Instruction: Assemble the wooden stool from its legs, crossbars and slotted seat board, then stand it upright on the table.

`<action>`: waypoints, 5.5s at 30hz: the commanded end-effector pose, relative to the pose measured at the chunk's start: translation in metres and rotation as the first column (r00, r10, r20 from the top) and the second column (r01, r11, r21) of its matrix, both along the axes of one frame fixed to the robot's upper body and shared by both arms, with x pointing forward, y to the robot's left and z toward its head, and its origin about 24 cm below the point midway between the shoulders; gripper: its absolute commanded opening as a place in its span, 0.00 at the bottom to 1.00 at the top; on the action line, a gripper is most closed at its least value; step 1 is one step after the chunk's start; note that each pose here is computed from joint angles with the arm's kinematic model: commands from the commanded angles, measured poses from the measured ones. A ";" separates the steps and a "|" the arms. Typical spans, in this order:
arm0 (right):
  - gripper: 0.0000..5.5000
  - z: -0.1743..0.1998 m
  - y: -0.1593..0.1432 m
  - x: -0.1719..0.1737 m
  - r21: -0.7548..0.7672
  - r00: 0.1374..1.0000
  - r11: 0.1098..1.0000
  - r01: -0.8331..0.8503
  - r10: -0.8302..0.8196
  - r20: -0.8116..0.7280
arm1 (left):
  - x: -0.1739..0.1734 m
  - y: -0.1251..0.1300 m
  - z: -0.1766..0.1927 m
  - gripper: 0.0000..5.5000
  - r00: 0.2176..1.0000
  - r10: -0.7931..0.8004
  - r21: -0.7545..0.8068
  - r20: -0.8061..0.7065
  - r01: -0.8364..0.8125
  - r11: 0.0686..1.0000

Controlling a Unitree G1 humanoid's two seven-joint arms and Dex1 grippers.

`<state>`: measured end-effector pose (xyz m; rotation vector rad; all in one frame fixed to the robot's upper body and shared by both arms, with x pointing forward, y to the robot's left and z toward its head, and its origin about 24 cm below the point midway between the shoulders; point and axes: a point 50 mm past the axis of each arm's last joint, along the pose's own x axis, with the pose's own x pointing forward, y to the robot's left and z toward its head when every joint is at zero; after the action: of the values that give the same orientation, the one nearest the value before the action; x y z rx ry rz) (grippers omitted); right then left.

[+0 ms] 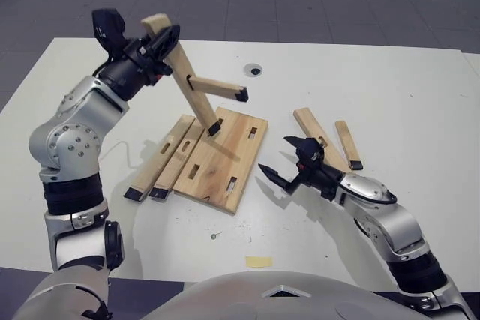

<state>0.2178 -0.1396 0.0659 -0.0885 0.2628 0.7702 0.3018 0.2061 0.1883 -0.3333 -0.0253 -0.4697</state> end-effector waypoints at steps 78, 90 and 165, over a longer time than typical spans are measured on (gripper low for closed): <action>0.98 0.001 0.013 -0.007 0.272 0.975 0.937 0.221 -0.214 -0.056 | -0.041 0.012 -0.037 0.19 0.966 0.230 -0.228 -0.120 -0.252 0.940; 0.98 0.004 0.012 -0.009 0.260 0.978 0.943 0.206 -0.200 -0.049 | -0.062 0.016 -0.067 0.19 0.953 0.273 0.013 -0.128 -0.274 0.962; 0.98 -0.004 0.019 0.003 0.243 0.972 0.941 0.234 -0.235 -0.024 | -0.021 0.083 0.016 0.98 0.970 0.241 0.225 0.014 -0.238 0.945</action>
<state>0.2220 -0.1166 0.0643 0.1717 0.1605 0.5845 0.2775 0.2699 0.2495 -0.1891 -0.1987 -0.2960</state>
